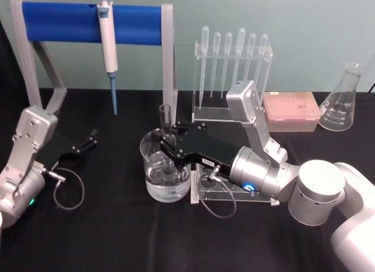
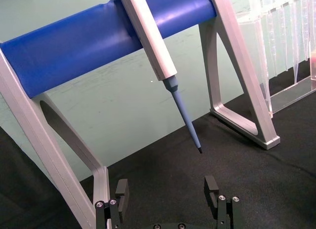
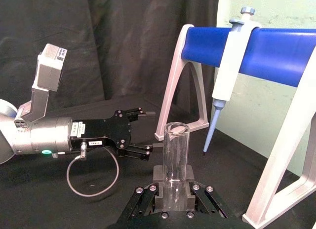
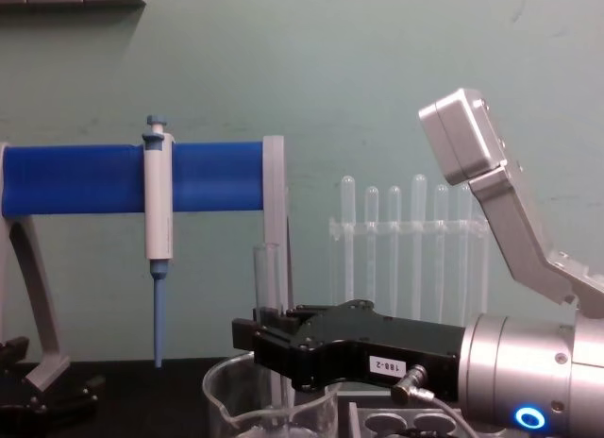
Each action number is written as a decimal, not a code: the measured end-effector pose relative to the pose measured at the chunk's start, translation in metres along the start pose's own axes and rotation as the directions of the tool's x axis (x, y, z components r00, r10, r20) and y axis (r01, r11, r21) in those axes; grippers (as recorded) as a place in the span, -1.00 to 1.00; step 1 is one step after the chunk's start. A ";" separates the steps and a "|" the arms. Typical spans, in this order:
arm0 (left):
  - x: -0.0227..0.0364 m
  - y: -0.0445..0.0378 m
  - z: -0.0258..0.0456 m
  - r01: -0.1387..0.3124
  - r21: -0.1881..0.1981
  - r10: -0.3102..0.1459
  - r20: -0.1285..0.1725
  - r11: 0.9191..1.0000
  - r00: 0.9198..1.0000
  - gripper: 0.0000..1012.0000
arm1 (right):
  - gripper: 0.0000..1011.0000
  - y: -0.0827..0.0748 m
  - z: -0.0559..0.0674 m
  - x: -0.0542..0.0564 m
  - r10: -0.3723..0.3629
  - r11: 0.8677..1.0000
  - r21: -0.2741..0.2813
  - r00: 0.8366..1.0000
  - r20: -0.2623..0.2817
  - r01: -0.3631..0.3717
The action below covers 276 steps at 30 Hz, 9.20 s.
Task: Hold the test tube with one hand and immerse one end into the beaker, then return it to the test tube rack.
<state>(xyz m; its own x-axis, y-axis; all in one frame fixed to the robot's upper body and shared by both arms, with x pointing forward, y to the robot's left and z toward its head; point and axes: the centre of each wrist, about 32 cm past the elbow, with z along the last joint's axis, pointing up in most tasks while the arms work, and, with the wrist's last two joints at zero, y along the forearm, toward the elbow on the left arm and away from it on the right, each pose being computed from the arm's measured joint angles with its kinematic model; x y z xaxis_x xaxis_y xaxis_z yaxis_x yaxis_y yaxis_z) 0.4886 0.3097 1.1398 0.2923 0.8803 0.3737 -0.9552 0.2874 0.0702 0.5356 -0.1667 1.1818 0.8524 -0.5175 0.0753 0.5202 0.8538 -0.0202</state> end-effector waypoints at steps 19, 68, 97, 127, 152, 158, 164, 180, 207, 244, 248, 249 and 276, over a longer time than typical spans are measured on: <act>0.0000 0.0000 0.0000 0.000 0.000 0.000 0.000 1.000 1.000 0.98 | -0.55 0.000 0.000 0.000 0.000 1.000 0.000 1.000 0.000 0.000; 0.0000 0.0000 0.0000 0.000 0.000 0.000 0.000 1.000 1.000 0.98 | -0.55 0.000 0.000 0.000 0.000 1.000 0.000 1.000 0.000 0.000; 0.0000 0.0000 0.0000 0.000 0.000 0.000 0.000 1.000 1.000 0.98 | -0.55 0.000 0.000 0.000 0.000 1.000 0.000 1.000 0.000 0.000; 0.0000 0.0000 0.0000 0.000 0.000 0.000 0.000 1.000 1.000 0.98 | -0.55 0.000 0.000 0.000 0.000 1.000 0.000 1.000 0.000 0.000; 0.0000 0.0000 0.0000 0.000 0.000 0.000 0.000 1.000 1.000 0.98 | -0.55 0.000 0.000 0.000 0.000 1.000 0.000 1.000 0.000 0.000; 0.0000 0.0000 0.0000 0.000 0.000 0.000 0.000 1.000 1.000 0.98 | -0.56 0.000 0.000 0.000 0.000 1.000 0.000 1.000 0.000 0.000; 0.0000 0.0000 0.0000 0.000 0.000 0.000 0.000 1.000 1.000 0.98 | -0.55 0.000 0.000 0.000 0.000 1.000 0.000 1.000 0.000 0.000; 0.0000 0.0000 0.0000 0.000 0.000 0.000 0.000 1.000 1.000 0.98 | -0.55 -0.001 0.001 0.000 -0.003 1.000 0.004 1.000 0.003 0.003; 0.0000 0.0000 0.0000 0.000 0.000 0.000 0.000 1.000 1.000 0.98 | -0.55 -0.049 0.105 -0.002 -0.077 0.985 0.160 0.994 0.083 0.063; 0.0000 0.0000 0.0000 0.000 0.000 0.000 0.000 1.000 1.000 0.98 | -0.55 -0.097 0.041 -0.002 -0.189 0.982 -0.010 0.981 0.048 0.189; 0.0000 0.0000 0.0000 0.000 0.000 0.000 0.000 1.000 1.000 0.98 | -0.55 -0.095 0.038 -0.001 -0.185 0.983 -0.014 0.982 0.049 0.186; 0.0000 0.0000 0.0000 0.000 0.000 0.000 0.000 1.000 1.000 0.98 | -0.55 -0.094 0.036 -0.001 -0.184 0.983 -0.015 0.982 0.051 0.185; 0.0000 0.0000 0.0000 0.000 0.000 0.000 0.000 1.000 1.000 0.98 | -0.50 -0.091 0.014 0.002 -0.142 0.981 -0.123 0.988 0.063 0.149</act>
<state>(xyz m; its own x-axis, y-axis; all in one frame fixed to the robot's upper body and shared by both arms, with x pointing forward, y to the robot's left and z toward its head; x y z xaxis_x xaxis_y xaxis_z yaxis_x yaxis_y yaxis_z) 0.4886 0.3097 1.1398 0.2923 0.8803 0.3738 -0.9552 0.2874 0.0702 0.4891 -0.2448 1.1978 0.7646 -0.6290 0.1402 0.6440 0.7537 -0.1309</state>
